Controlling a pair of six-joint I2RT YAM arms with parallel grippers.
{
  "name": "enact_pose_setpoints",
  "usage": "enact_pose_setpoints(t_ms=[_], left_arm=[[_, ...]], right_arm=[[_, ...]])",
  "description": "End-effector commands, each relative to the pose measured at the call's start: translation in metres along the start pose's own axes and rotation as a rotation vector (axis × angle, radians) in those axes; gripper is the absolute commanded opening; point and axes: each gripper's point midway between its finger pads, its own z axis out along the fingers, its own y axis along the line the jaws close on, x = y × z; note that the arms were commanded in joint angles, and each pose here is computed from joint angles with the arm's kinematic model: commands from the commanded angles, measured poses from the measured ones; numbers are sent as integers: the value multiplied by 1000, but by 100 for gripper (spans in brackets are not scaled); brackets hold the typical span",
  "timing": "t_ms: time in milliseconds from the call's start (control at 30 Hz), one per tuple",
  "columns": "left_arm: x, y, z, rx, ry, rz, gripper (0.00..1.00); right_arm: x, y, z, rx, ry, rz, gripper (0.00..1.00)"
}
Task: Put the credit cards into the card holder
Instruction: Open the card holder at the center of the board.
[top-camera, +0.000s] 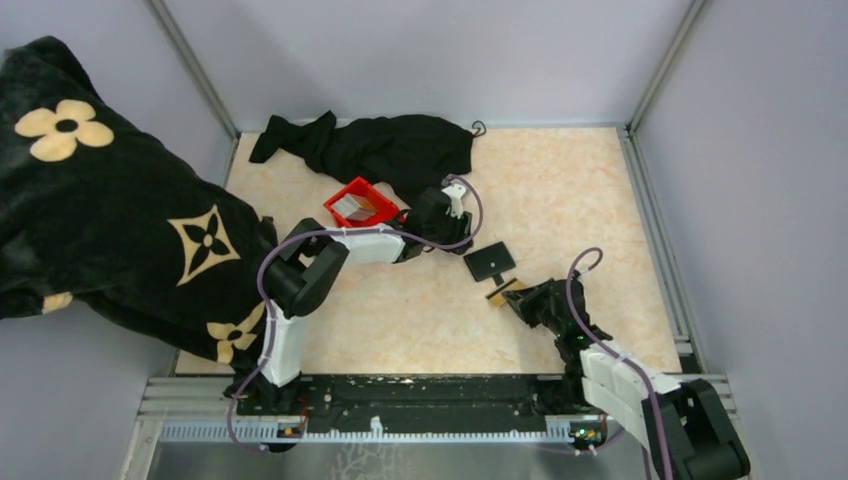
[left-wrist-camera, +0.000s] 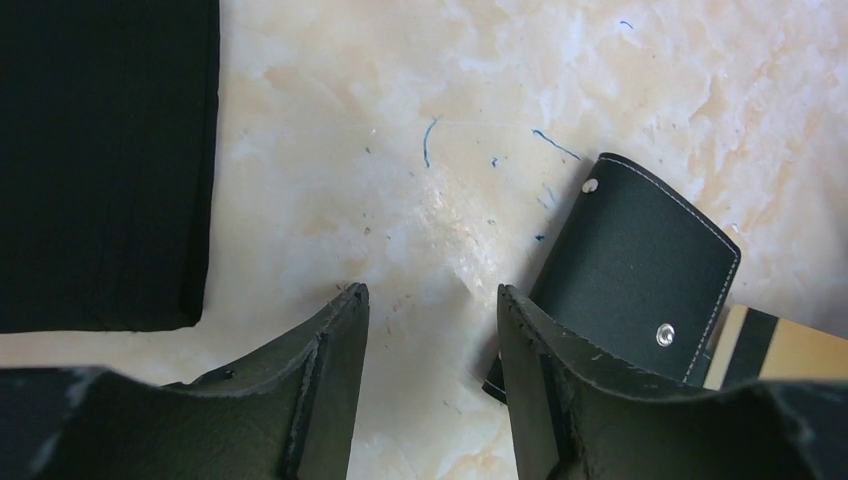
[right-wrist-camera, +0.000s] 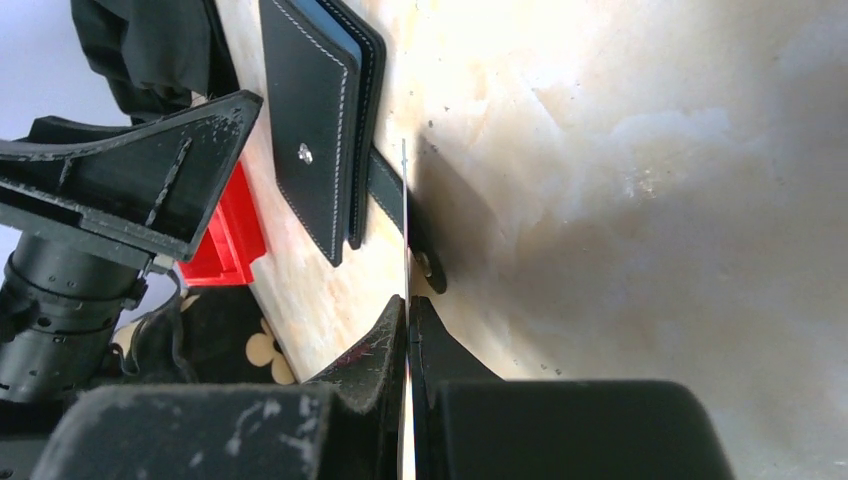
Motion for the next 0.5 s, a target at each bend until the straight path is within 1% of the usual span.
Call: enact_pose_setpoints(t_ms=[0,467], left_arm=[[52,1,-8,15,147,-60,57],[89,-8,-20,16,218,-112,55]], right_arm=[[-8,16,5,-58,-32,0,0],[-12,31,7,-107,-42,-6,0]])
